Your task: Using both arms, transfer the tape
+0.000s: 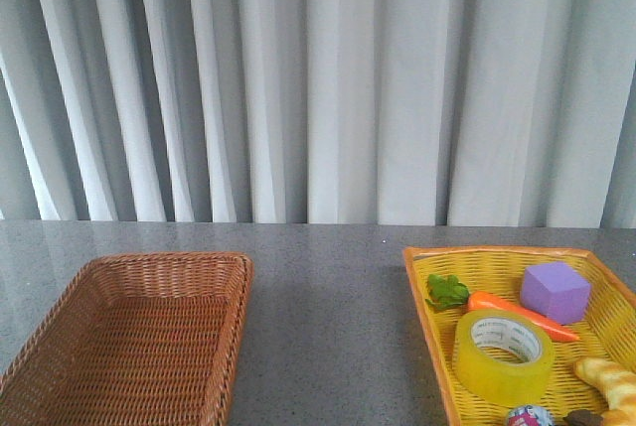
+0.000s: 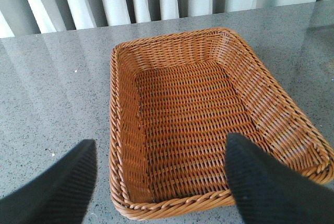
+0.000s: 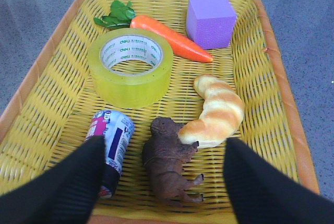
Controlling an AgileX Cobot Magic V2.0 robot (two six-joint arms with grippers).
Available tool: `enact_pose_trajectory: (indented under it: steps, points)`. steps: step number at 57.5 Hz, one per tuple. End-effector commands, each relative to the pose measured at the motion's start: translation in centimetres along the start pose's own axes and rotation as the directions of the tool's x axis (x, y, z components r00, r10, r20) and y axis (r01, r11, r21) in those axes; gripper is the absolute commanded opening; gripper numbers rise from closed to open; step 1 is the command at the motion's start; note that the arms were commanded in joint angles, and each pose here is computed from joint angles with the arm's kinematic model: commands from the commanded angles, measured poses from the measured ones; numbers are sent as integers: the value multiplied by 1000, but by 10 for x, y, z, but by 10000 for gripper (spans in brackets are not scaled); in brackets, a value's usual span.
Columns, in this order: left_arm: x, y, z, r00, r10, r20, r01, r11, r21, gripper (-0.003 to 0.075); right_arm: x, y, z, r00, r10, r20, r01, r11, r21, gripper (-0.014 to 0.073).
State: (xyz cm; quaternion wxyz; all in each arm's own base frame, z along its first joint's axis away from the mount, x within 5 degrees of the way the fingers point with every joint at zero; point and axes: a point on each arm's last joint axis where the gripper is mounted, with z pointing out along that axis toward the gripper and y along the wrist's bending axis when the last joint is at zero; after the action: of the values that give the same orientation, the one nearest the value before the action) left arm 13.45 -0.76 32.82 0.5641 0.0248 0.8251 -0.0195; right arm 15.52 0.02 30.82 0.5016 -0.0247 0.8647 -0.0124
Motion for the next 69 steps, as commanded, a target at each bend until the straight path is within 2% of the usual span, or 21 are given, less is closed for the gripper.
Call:
enact_pose_trajectory:
  steps: [1,10,20,30,42,54,69]
  points:
    - [-18,0,-5,994,-12,113,12,1000,1,582,-16,-1,-4,995,7,95,-7,1000,7,575]
    - [-18,-4,-5,991,-50,122,45,998,40,580,-22,-1,0,998,33,57,-32,999,-8,566]
    - [-18,-22,-6,989,65,130,-85,985,153,580,-49,-2,18,997,23,-68,-24,1000,-15,528]
    - [-12,-43,-10,975,188,118,-215,932,291,580,-75,-3,50,987,19,-162,-22,1000,-21,497]
    - [-7,-60,3,973,219,76,-231,898,376,580,-98,-4,97,962,28,-271,-39,999,-34,490]
    - [-6,-76,29,982,181,51,-186,894,408,580,-107,-4,150,924,22,-381,-41,998,-41,490]
    - [-6,-80,43,982,177,59,-186,899,396,580,-106,-9,209,888,-8,-459,-2,1000,-21,490]
